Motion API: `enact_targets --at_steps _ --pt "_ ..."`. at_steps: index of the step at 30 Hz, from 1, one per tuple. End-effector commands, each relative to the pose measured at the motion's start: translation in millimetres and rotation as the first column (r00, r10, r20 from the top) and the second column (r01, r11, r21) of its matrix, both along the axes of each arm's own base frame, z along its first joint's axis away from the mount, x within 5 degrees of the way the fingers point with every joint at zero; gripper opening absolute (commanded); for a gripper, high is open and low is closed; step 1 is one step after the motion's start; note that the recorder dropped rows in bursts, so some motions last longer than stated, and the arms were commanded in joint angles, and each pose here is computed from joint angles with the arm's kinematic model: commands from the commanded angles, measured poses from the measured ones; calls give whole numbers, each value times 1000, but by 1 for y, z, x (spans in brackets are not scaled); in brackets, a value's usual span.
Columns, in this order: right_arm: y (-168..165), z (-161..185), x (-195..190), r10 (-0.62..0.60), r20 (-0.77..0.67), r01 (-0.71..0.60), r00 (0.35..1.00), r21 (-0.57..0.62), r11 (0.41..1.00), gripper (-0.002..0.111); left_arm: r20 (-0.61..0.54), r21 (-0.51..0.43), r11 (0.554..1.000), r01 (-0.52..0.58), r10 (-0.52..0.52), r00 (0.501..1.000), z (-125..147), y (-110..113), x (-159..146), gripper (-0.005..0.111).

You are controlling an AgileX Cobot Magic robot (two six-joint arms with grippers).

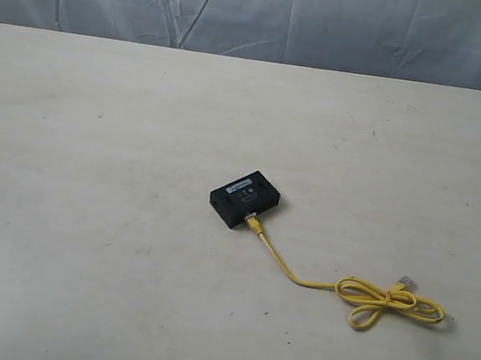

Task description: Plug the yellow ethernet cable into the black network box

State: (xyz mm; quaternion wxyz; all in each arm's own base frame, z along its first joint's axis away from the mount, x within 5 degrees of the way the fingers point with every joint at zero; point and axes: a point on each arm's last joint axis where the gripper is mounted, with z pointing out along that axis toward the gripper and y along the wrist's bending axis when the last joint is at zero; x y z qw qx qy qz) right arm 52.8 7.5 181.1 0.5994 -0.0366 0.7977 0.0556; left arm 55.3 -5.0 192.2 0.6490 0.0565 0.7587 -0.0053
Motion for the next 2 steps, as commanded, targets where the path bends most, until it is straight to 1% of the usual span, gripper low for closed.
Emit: enact_targets --at_steps 1,2 --pt "0 0 0 -4 15 4 1000 -3 1000 0 14 -3 1000 -4 4 1000 0 0 0 0" --pt "0 0 0 -4 15 4 1000 -3 1000 0 14 -3 1000 -4 4 1000 0 0 0 0"
